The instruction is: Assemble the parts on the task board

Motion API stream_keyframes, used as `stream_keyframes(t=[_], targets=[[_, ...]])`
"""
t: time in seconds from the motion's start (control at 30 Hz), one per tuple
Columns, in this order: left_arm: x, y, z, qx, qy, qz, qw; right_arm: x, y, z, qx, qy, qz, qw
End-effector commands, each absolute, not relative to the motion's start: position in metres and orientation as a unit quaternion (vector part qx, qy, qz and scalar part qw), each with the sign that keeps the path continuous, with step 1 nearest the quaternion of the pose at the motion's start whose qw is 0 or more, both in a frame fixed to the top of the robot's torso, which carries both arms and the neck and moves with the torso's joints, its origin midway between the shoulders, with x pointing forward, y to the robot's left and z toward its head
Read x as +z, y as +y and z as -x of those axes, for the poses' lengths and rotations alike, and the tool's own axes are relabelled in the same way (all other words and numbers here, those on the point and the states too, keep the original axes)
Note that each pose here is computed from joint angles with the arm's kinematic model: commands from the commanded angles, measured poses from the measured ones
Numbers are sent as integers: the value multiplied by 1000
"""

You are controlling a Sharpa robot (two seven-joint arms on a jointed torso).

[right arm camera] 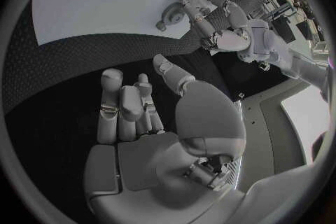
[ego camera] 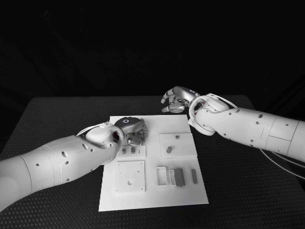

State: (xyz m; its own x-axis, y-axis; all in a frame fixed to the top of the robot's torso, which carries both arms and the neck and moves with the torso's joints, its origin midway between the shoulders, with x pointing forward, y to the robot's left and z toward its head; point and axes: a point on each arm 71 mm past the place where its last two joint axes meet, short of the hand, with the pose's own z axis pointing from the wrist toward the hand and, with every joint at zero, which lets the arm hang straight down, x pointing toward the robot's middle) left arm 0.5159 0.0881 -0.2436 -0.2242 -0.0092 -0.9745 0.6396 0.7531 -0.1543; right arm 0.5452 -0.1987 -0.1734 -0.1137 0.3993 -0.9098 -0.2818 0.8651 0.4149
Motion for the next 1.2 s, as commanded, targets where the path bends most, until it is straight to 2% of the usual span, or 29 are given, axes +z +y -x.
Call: stream_keyframes(t=[0.03,0.57,1.2], targets=[[-259,94,-512,-247,762,-231,552,-174,-197,-545,259,702,-37,662],[-261,100,-513,-234,769,-235,547,-174,-198,-545,259,703,-37,662],[-262,97,-514,-226,767,-246,547,-174,-198,-544,261,702,-38,661]])
